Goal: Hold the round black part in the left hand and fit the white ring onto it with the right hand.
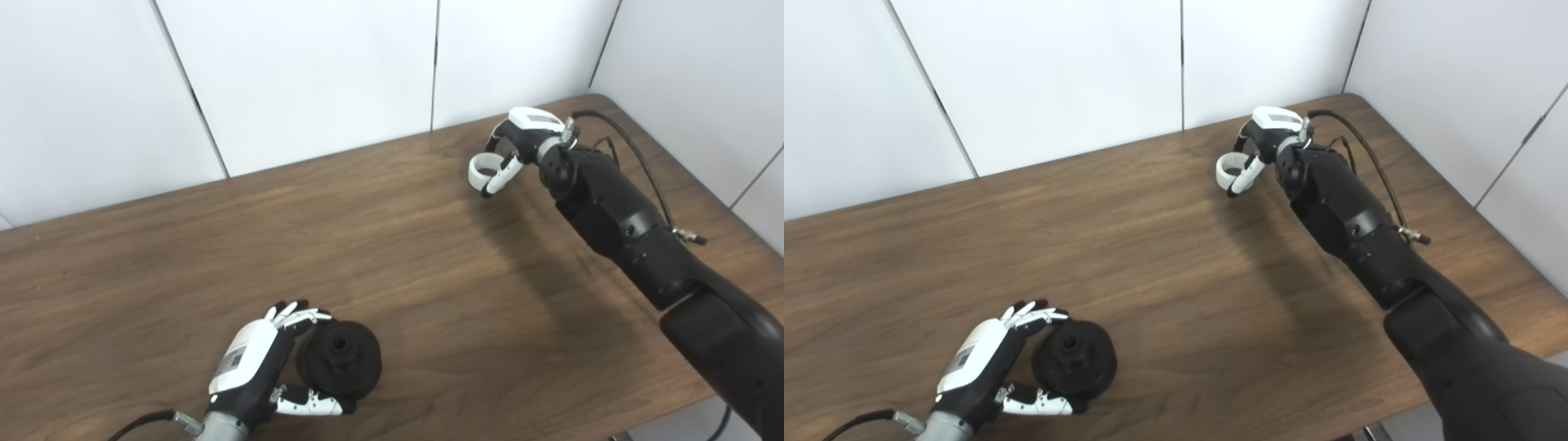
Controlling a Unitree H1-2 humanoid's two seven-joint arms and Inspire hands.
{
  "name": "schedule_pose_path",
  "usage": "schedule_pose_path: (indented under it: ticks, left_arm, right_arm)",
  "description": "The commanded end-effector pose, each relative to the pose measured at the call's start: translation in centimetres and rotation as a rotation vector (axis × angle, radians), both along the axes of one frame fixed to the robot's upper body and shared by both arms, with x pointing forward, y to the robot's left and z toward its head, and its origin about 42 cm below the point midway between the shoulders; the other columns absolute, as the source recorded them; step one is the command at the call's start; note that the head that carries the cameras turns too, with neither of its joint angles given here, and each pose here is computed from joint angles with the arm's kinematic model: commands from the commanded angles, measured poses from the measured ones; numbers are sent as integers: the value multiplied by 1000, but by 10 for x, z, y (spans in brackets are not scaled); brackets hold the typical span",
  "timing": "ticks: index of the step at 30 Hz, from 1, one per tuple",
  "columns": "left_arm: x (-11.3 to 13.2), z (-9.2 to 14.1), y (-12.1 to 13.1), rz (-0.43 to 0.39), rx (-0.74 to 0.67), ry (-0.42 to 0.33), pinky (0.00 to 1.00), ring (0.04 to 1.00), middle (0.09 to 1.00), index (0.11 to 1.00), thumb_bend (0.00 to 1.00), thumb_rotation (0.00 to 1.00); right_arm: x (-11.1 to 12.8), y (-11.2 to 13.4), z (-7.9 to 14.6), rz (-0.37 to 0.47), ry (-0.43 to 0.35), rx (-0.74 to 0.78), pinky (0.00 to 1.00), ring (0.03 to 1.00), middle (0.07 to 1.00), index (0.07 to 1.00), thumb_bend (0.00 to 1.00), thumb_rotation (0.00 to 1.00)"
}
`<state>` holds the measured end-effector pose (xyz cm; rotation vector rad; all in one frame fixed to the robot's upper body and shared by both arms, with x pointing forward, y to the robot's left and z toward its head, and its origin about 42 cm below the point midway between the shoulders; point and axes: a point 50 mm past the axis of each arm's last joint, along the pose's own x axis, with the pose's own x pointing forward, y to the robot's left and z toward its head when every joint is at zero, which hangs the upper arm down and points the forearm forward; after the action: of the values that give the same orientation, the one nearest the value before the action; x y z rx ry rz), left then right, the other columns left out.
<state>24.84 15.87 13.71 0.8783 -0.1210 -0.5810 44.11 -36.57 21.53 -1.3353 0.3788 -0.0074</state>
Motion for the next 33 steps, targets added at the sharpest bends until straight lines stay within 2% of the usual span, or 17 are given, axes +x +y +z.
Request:
schedule_pose_path:
  ticks: [1, 5, 8, 10, 22, 28, 31, 33]
  left_arm:
    - [-5, -5, -1, -18, 27, 39, 1000, 943, 828, 482, 524, 49]
    - [-4, -4, -1, -14, 28, 38, 1000, 941, 827, 482, 524, 50]
    - [-4, -5, -2, -13, 23, 37, 1000, 942, 825, 482, 524, 49]
    - [-4, -4, -3, -11, 23, 38, 1000, 942, 825, 482, 524, 49]
    - [-4, -3, -5, -5, 21, 39, 1000, 945, 827, 482, 524, 49]
    - [-5, -3, -7, -4, 17, 44, 1000, 947, 830, 482, 524, 50]
    - [-6, -3, -11, -4, 20, 42, 1000, 946, 828, 482, 524, 50]
    - [-6, -4, -14, -5, 20, 40, 1000, 945, 827, 482, 524, 51]
  right_arm:
    - [8, -7, 32, 10, -104, -52, 1000, 927, 879, 647, 860, 247]
    - [7, -6, 31, 11, -111, -57, 1000, 918, 867, 624, 845, 224]
    - [7, -7, 30, 27, -120, -64, 1000, 913, 849, 508, 577, 154]
    - [7, -7, 29, 38, -129, -71, 1000, 903, 835, 491, 538, 143]
    - [6, -10, 30, 65, -117, -92, 1000, 906, 829, 485, 524, 137]
    - [-2, -6, 43, 96, -123, -80, 1000, 912, 831, 486, 524, 139]
    - [-8, 1, 57, 146, -134, -69, 1000, 915, 829, 486, 524, 139]
    - [-16, 14, 70, 220, -142, -64, 1000, 917, 825, 485, 525, 139]
